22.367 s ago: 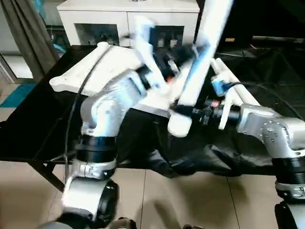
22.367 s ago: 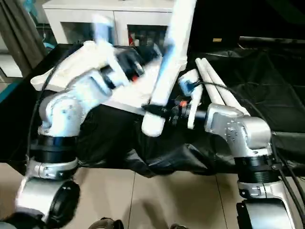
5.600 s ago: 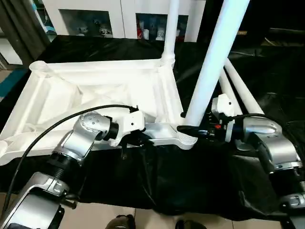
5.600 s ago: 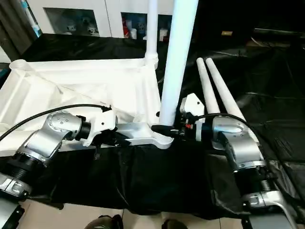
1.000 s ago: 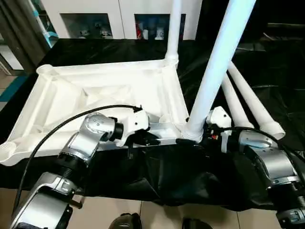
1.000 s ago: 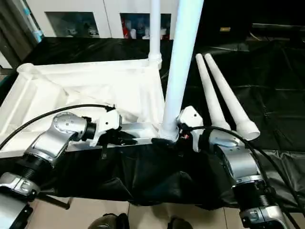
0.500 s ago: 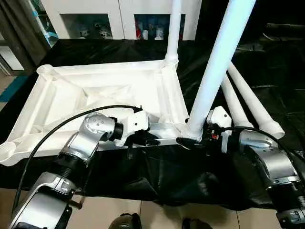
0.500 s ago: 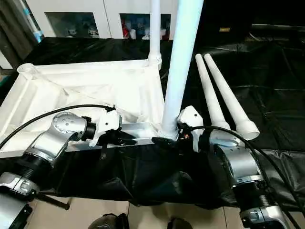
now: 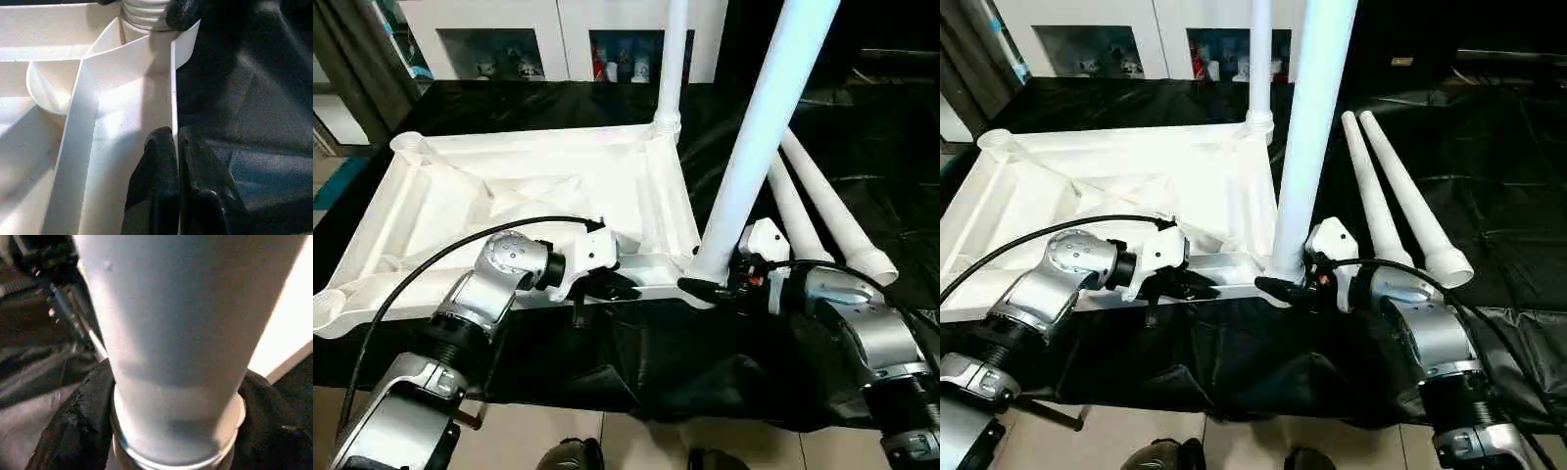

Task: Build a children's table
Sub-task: Rotate leg to tighten

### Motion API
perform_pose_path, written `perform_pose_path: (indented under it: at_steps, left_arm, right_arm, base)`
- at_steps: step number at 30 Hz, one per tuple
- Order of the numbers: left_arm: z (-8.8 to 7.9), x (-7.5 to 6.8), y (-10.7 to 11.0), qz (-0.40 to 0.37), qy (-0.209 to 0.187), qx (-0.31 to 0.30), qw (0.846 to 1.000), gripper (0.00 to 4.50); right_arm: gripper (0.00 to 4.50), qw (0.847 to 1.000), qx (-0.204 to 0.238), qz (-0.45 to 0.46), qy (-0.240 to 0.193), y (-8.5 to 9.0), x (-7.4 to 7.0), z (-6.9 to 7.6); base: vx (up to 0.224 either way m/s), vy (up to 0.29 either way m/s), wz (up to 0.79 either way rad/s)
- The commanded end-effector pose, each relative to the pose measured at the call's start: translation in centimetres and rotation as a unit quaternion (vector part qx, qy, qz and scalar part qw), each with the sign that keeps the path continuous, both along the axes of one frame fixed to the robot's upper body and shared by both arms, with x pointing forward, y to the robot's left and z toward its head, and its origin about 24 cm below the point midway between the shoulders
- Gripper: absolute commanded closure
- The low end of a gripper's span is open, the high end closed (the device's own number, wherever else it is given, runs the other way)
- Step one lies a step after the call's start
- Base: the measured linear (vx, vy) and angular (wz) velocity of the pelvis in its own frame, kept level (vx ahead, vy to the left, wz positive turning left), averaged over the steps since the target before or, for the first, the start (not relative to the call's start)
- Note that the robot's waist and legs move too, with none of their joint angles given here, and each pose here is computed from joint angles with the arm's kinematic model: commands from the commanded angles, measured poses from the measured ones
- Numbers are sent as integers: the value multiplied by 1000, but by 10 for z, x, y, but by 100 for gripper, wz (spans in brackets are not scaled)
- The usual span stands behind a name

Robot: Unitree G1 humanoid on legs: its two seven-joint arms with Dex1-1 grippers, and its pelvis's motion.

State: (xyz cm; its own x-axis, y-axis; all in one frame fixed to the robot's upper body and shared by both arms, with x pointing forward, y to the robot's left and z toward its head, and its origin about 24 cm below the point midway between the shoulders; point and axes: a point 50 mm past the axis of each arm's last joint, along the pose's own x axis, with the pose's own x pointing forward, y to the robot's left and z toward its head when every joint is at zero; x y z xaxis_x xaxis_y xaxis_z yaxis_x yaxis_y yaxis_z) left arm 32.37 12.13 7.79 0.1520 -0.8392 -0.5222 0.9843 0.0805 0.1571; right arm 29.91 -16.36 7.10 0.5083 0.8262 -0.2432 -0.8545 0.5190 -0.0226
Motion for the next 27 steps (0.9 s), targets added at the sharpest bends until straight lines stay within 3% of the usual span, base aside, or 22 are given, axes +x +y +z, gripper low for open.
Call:
perform_pose_path:
  at_steps: [1,5,8,12,19,20,21,27]
  left_arm:
    - [-6,1,0,9,10,17,1000,450]
    - [-4,21,-19,106,-8,7,994,450]
    - [-3,27,-29,134,-17,3,991,450]
    - [5,40,-63,206,-32,-27,978,450]
    - [6,36,-82,182,-46,-28,982,450]
    - [6,36,-82,179,-47,-29,982,450]
    - [6,34,-82,161,-50,-30,985,450]
    - [5,28,-73,111,-55,-30,992,450]
  right_arm:
    - [172,1000,11,-16,18,1,-1,-6]
    - [173,989,46,-138,41,22,9,-28]
    - [173,980,57,-181,63,33,13,-36]
    - [173,948,47,-301,95,59,29,-48]
    - [173,947,75,-299,93,79,37,-39]
    - [117,948,78,-296,91,80,38,-38]
    - [103,950,79,-290,84,80,39,-35]
    - [86,963,68,-256,43,76,42,-25]
  base:
    - [0,0,0]
    - [0,0,0]
    - [0,0,0]
    - [-16,9,-2]
    - [-26,27,-6]
    - [0,0,0]
    - [0,0,0]
    - [0,0,0]
